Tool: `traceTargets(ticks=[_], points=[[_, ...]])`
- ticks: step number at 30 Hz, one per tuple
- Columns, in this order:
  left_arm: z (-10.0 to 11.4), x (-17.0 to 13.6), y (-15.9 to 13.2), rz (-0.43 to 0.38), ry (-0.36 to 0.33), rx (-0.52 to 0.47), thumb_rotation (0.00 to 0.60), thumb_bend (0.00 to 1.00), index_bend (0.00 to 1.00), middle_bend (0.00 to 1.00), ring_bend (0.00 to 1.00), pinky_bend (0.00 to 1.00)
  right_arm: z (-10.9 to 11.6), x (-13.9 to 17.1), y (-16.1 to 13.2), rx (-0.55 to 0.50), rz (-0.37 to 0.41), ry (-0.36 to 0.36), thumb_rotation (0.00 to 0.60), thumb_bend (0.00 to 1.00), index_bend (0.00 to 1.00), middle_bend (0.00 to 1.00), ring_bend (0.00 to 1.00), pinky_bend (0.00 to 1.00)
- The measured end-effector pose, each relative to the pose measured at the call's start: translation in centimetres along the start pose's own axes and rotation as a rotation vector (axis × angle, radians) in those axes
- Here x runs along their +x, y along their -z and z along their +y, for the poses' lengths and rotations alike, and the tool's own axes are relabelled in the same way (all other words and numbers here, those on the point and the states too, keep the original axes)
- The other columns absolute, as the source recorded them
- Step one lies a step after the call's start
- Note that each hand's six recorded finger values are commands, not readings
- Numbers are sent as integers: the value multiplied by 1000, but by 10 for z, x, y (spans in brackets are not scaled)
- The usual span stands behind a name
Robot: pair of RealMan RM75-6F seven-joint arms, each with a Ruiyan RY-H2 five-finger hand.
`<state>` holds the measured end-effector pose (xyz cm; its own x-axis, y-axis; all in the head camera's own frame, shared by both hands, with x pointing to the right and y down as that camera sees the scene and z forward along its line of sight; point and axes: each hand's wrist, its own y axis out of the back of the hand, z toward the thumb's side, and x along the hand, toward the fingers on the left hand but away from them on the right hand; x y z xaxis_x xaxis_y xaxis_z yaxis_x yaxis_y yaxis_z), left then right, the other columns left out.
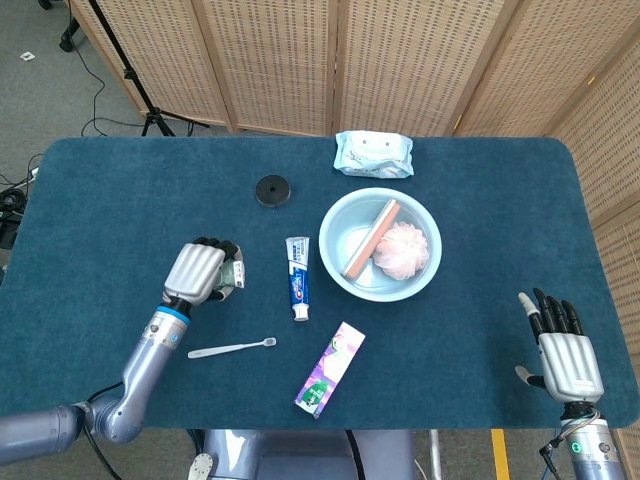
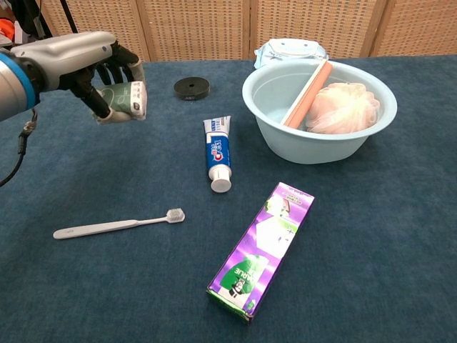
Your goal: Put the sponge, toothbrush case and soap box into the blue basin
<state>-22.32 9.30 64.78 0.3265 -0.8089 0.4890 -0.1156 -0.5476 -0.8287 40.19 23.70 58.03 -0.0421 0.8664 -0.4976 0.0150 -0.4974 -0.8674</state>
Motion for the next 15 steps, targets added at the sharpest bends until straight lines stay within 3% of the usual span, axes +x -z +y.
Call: traceTargets(ticks=[6, 15], points=[[14, 30, -17, -24, -34, -30, 600, 440, 888, 466, 378, 349, -4, -4, 7, -8, -24, -19, 600, 105, 0, 0, 0, 19], [38, 86, -75, -123, -96, -9, 600, 439, 888, 466, 378, 348, -13, -9, 14, -16, -49, -61, 600, 105, 0, 0, 0, 19]])
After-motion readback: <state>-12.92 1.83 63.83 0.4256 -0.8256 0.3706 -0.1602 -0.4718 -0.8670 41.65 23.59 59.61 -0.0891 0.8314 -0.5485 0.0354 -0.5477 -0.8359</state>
